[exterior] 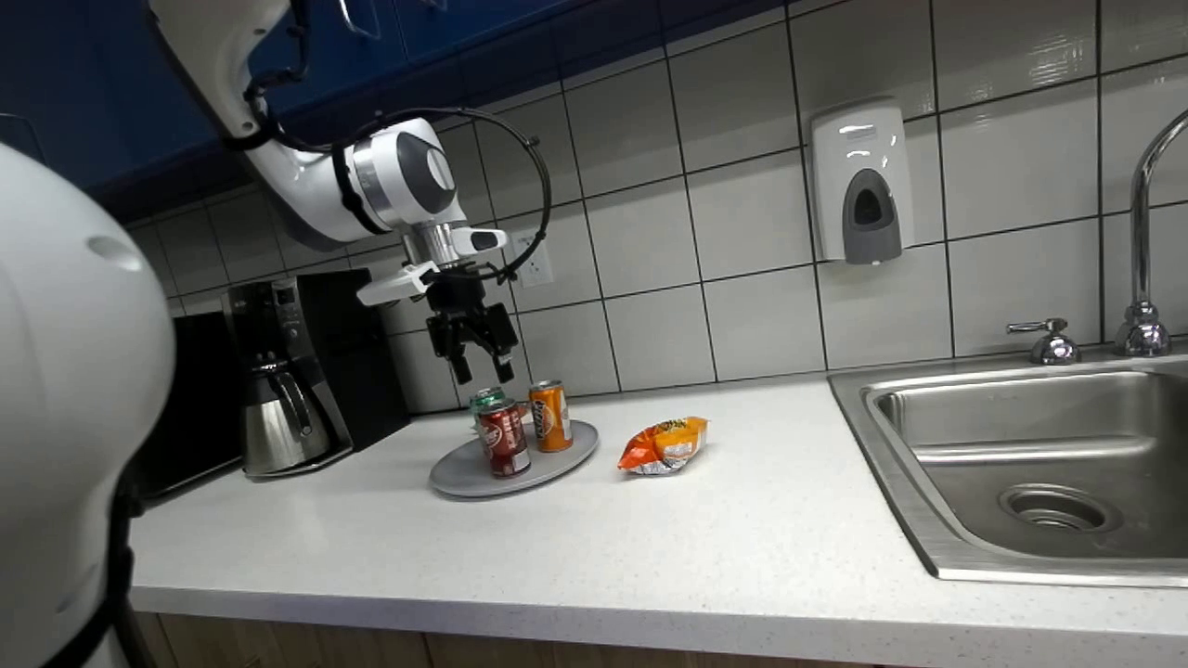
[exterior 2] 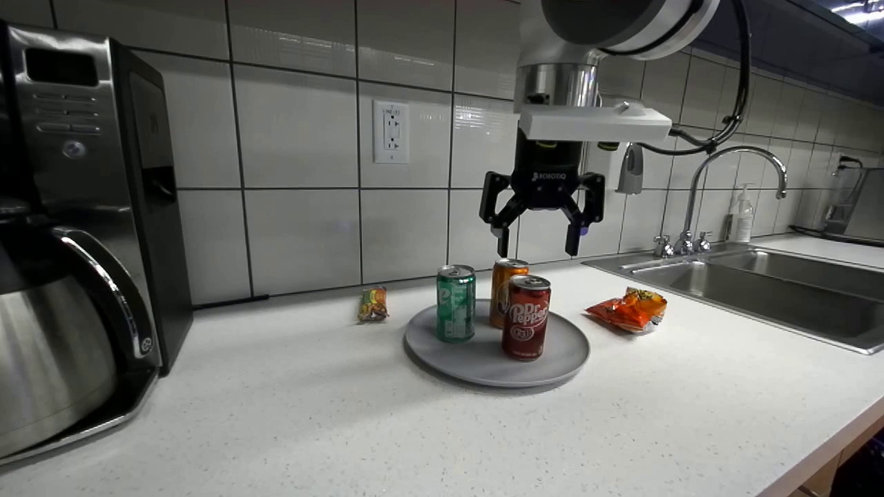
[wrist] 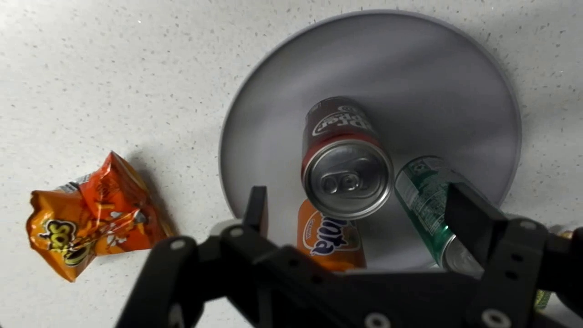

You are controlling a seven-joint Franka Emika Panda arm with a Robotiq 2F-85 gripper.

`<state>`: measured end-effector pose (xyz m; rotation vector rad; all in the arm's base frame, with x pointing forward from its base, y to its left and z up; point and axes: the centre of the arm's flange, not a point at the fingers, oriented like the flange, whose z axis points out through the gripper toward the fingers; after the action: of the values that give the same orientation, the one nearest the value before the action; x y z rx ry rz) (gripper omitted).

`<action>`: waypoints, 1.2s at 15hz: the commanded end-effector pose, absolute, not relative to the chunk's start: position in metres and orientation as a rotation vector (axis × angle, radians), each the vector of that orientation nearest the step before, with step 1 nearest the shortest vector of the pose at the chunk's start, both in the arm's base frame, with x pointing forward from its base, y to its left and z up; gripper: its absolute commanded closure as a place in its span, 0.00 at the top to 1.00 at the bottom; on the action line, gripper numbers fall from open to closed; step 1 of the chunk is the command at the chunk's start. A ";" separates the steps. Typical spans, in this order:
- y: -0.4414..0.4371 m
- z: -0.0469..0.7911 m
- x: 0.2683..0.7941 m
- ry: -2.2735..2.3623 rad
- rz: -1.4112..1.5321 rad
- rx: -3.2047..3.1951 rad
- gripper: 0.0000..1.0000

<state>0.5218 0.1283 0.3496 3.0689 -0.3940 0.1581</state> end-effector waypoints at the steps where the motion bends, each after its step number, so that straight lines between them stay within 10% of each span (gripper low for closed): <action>1: 0.130 0.369 0.484 -0.390 0.181 3.044 1.00; 18: 0.152 0.385 0.417 -0.353 0.229 3.034 1.00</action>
<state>0.4173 0.1519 0.3853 3.0338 -0.3534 0.2291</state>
